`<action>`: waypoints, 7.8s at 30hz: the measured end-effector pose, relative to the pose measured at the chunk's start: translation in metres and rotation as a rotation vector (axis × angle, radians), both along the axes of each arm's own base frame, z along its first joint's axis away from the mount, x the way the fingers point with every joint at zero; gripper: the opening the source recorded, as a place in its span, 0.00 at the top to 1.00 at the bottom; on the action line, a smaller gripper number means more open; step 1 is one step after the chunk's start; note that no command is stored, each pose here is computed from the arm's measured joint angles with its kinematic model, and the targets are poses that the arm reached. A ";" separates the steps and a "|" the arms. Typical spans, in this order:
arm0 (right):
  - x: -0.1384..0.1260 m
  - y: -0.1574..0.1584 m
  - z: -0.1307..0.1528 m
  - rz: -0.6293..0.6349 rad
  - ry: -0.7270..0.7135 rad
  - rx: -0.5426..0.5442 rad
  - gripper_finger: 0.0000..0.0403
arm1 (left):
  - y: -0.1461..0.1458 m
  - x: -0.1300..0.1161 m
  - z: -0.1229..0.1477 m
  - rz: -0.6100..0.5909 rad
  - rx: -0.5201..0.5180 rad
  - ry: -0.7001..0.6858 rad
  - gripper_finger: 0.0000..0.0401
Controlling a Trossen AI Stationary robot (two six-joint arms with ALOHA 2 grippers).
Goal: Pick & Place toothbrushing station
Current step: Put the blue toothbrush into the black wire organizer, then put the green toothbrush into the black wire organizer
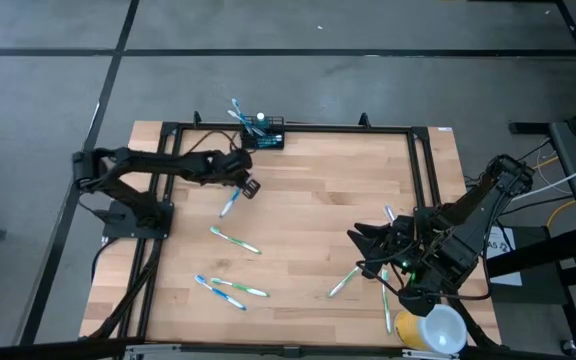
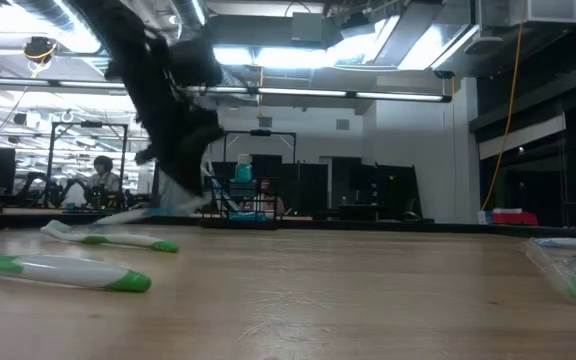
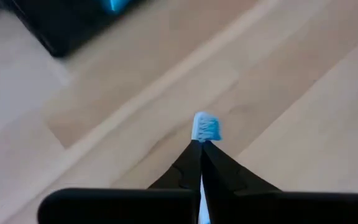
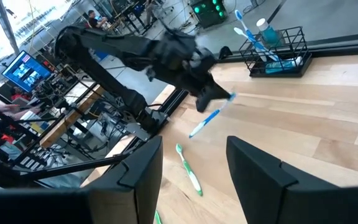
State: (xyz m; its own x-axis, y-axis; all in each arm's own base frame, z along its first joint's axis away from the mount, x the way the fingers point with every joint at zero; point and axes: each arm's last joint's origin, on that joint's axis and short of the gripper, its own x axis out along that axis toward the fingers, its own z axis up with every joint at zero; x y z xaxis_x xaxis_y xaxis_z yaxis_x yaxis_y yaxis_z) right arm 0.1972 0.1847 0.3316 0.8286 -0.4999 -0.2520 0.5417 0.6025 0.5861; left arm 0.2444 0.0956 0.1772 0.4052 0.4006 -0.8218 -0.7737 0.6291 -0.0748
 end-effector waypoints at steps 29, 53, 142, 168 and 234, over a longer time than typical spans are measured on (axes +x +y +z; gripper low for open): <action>-0.004 -0.003 -0.006 0.008 0.060 0.076 0.55 | 0.035 -0.021 0.050 0.625 0.844 -0.686 1.00; -0.006 -0.009 -0.009 -0.023 0.080 0.114 0.55 | 0.071 -0.023 0.027 0.645 0.873 -0.554 1.00; 0.012 -0.071 -0.171 -0.488 0.909 0.989 0.64 | -0.153 -0.044 0.097 -0.230 0.238 -0.672 0.74; 0.048 -0.074 -0.152 -0.354 0.318 0.594 0.99 | -0.153 -0.045 0.093 -0.216 0.162 -0.669 0.75; 0.195 -0.450 -0.037 0.180 0.075 -0.356 1.00 | -0.172 -0.060 0.080 0.041 0.141 -0.706 0.75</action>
State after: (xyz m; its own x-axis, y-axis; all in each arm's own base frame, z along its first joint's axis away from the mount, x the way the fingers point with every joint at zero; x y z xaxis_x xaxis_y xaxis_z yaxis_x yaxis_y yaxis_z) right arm 0.3920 -0.2655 0.2947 0.8968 -0.4155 -0.1521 0.4424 0.8500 0.2862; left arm 0.1841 -0.0759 0.2573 0.8031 0.5100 -0.3082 -0.5938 0.6414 -0.4858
